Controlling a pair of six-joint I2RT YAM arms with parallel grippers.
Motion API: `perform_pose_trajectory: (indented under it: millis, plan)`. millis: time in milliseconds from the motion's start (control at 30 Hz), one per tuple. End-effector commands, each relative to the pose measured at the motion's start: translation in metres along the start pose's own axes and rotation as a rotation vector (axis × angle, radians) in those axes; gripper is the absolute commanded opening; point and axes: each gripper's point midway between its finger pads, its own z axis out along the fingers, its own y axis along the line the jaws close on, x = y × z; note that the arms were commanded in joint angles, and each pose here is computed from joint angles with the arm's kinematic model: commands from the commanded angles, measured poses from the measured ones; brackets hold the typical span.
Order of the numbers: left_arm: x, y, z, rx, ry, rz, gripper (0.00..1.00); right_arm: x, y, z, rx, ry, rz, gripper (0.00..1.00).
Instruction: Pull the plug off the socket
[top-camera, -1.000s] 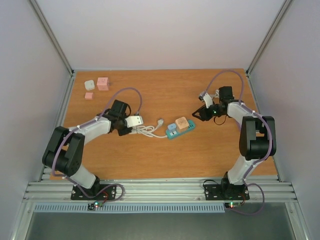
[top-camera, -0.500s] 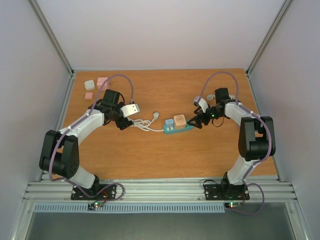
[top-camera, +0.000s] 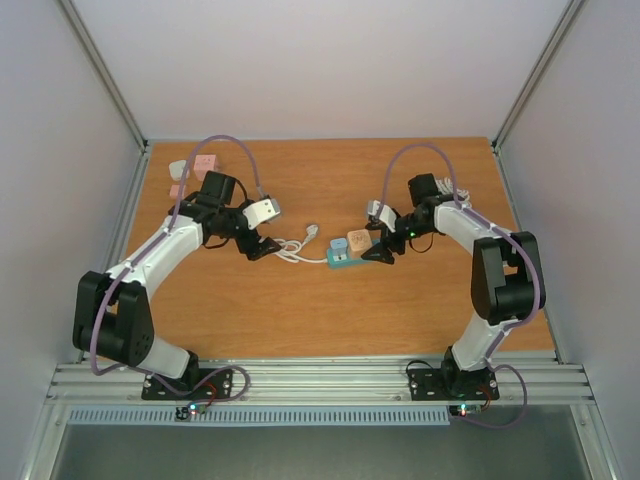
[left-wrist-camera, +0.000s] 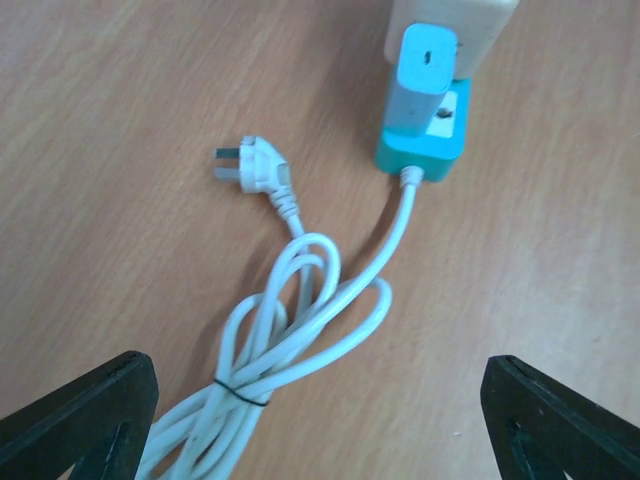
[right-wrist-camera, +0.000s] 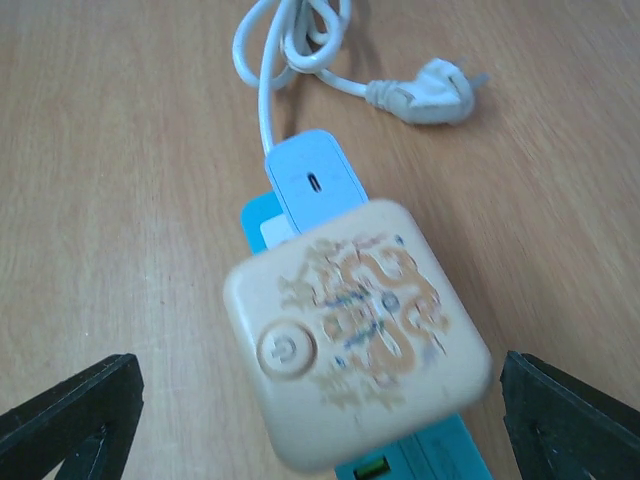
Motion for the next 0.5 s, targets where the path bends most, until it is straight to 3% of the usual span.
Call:
perform_pose_trajectory:
  millis: [0, 233, 467]
  plan:
    - [-0.027, -0.018, -0.015, 0.093, -0.094, -0.038, 0.91, -0.015, -0.002, 0.007, 0.031, 0.003, -0.153, 0.99]
    - [-0.034, -0.022, -0.019, 0.110, -0.127, -0.049, 0.91, -0.008, 0.002, 0.025, 0.013, 0.060, -0.208, 0.92]
    - [-0.025, -0.025, -0.012, 0.126, -0.111, -0.062, 0.91, -0.006, 0.007, 0.029, 0.036, 0.060, -0.269, 0.60]
